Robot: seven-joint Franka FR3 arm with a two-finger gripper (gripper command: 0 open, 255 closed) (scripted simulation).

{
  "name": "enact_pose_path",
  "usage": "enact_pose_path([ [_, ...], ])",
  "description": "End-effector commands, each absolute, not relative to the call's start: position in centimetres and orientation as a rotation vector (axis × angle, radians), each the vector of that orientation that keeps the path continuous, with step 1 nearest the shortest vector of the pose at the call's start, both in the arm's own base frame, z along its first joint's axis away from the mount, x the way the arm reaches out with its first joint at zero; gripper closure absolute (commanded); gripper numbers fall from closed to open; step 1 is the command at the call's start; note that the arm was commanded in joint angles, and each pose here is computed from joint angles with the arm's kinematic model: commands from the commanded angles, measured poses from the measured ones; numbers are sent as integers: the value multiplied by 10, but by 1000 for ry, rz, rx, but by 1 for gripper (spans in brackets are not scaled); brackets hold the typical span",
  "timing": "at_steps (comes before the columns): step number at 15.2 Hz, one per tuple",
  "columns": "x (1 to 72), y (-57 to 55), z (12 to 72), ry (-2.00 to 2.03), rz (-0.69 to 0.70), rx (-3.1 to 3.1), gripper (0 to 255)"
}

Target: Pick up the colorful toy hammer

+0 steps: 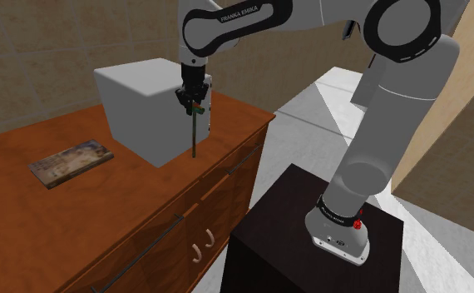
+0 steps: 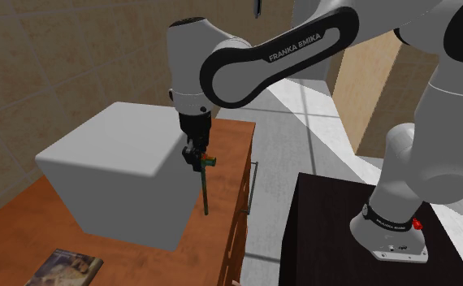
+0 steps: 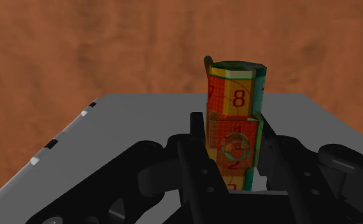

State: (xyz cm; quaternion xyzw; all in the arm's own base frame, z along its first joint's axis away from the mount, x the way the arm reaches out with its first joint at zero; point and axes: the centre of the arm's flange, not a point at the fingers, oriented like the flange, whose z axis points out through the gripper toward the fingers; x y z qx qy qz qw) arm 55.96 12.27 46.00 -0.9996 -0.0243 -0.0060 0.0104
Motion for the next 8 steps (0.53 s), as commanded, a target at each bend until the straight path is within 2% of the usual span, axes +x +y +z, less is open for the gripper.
enact_pose_path([
  [1,560,122,459,-75,-18,-3120,255],
  [8,559,122,465,-75,-18,-3120,255],
])
